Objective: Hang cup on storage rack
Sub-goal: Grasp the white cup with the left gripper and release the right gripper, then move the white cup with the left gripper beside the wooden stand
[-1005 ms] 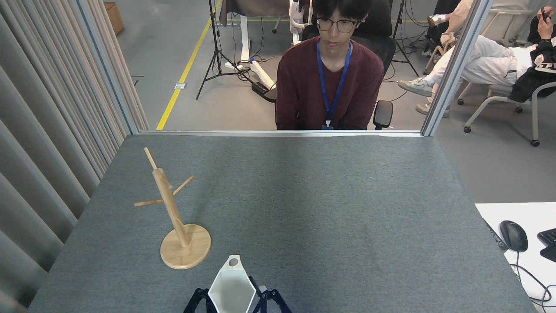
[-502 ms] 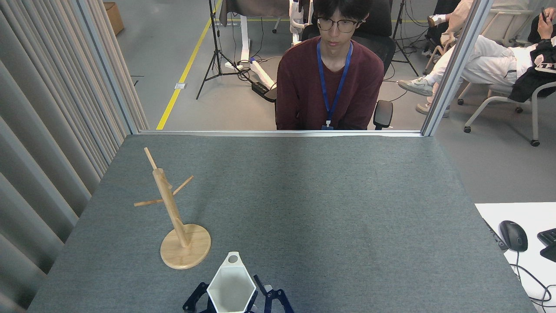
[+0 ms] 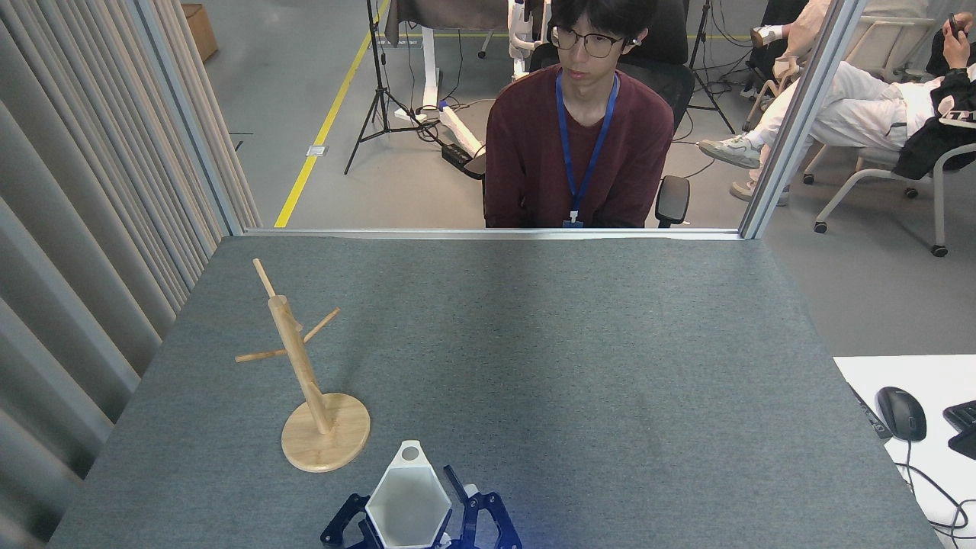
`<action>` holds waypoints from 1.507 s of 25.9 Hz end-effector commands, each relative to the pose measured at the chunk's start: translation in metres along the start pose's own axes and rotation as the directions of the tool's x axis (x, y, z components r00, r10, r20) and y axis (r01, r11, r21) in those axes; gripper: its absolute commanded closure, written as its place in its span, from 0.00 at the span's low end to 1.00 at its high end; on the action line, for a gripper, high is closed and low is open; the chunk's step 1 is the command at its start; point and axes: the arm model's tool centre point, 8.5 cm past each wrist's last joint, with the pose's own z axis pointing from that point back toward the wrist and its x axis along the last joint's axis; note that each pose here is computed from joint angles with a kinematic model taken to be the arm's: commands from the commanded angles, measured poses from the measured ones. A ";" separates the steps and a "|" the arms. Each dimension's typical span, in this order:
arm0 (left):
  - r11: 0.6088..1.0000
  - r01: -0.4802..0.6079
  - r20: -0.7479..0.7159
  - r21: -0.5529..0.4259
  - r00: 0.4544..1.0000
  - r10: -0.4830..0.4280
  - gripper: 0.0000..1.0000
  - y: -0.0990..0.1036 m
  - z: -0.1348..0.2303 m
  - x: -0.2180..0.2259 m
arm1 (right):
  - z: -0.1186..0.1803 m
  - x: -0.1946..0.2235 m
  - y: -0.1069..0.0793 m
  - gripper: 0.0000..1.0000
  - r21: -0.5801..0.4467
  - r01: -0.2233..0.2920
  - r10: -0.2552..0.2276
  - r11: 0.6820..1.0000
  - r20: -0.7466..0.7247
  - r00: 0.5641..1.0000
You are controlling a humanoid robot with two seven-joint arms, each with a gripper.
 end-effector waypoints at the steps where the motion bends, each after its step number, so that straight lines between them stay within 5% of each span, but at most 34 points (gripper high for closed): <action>1: 1.000 0.009 0.002 -0.008 1.000 -0.009 0.57 -0.001 0.001 0.002 | -0.008 -0.006 -0.012 0.01 -0.044 0.065 -0.067 0.997 -0.040 0.997; 4: 1.000 0.011 -0.008 -0.011 1.000 -0.011 0.57 -0.002 0.001 0.002 | -0.024 -0.039 -0.012 0.01 -0.059 0.111 -0.119 0.992 -0.162 0.980; 8: 1.000 0.023 -0.040 -0.012 0.999 -0.024 0.56 -0.002 0.003 -0.001 | -0.016 -0.130 0.000 0.01 -0.042 0.153 -0.155 0.987 -0.445 0.882; 10: 1.000 0.027 -0.054 -0.016 0.998 -0.028 0.56 -0.003 0.004 -0.005 | 0.009 -0.177 0.007 0.01 -0.040 0.152 -0.148 0.988 -0.566 0.811; 12: 0.999 0.036 -0.089 -0.022 0.995 -0.038 0.57 -0.004 0.006 -0.011 | 0.041 -0.202 0.017 0.01 0.018 0.130 -0.090 0.991 -0.624 0.776; 15: 0.998 0.061 -0.160 -0.028 0.985 -0.065 0.56 -0.004 0.010 -0.026 | 0.115 -0.204 0.029 0.01 0.183 0.092 0.027 0.979 -0.561 0.828; 19: 0.996 0.073 -0.266 -0.057 0.960 -0.085 0.56 -0.010 0.021 -0.058 | 0.154 -0.188 0.042 0.01 0.289 0.098 0.079 0.952 -0.544 0.836; 22: 0.995 0.044 -0.367 -0.092 0.927 -0.075 0.56 -0.024 0.032 -0.084 | 0.156 -0.188 0.044 0.01 0.307 0.082 0.102 0.948 -0.538 0.837; 30: 0.966 0.178 -0.642 -0.189 0.722 -0.259 0.54 -0.009 0.031 -0.219 | 0.153 -0.181 0.048 0.01 0.315 0.082 0.104 0.946 -0.530 0.841; 39: 0.942 0.261 -0.588 -0.210 0.737 -0.335 0.55 0.001 0.010 -0.227 | 0.149 -0.174 0.051 0.01 0.311 0.097 0.091 0.946 -0.537 0.839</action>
